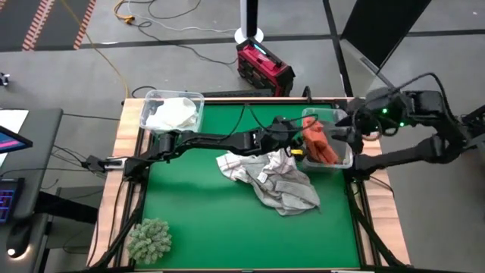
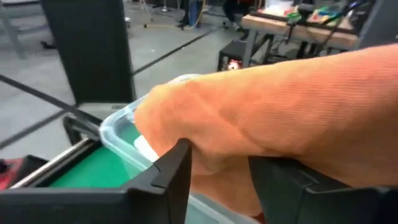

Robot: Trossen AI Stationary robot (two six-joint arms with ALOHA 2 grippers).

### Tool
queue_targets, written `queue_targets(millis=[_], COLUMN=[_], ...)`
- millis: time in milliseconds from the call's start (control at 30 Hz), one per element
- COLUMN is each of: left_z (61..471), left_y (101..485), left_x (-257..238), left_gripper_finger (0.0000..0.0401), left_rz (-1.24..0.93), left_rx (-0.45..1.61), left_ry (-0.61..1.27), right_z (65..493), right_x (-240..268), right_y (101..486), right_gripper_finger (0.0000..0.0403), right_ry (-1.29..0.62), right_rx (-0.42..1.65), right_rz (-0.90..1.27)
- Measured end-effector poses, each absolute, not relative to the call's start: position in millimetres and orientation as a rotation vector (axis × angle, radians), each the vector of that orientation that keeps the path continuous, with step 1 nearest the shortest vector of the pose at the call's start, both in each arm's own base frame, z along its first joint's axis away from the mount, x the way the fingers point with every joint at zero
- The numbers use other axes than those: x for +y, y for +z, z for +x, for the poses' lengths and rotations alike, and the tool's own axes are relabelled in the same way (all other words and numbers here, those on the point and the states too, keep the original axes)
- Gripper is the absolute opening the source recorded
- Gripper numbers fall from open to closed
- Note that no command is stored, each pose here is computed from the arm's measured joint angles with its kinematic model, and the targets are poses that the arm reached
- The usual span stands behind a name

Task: Sort towels by color in basket
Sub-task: Put the orange towel into the right transparent bin

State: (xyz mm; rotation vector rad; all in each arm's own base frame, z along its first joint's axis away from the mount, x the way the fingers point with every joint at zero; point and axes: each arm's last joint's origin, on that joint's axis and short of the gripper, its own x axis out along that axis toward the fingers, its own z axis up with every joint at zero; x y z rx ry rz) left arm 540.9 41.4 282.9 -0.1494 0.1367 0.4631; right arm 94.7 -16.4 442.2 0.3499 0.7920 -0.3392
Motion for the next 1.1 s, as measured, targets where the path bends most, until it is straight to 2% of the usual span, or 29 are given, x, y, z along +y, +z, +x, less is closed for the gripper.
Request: queue_targets(millis=[267,500,667,833,900,967,1100], left_z=[541,541,541,541,541,541,540], left_y=[283,283,283,283,283,283,287], left_x=[55,56,56,56,56,56,55], left_gripper_finger=[0.0154,0.0154,0.0153,0.0153,0.0153,0.0153,0.0153], left_rz=[-0.255,-0.261,-0.262,-0.266,-0.278,-0.284,-0.282], left_rx=[0.13,0.13,0.129,0.123,0.121,0.117,0.112], left_ry=[0.389,0.378,0.379,0.378,0.378,0.377,0.374], right_z=[140,149,157,166,168,169,169], right_x=[4,14,14,12,12,12,14], right_y=[426,422,418,414,413,412,410], right_gripper_finger=[0.0276,0.0276,0.0276,0.0269,0.0248,0.021,0.0099], right_ry=[-0.304,-0.272,-0.362,-0.37,-0.361,-0.356,-0.315], right_rx=[0.931,0.958,0.985,1.015,1.023,1.033,1.07], right_rz=[0.011,-0.059,-0.129,-0.165,-0.164,-0.164,-0.149])
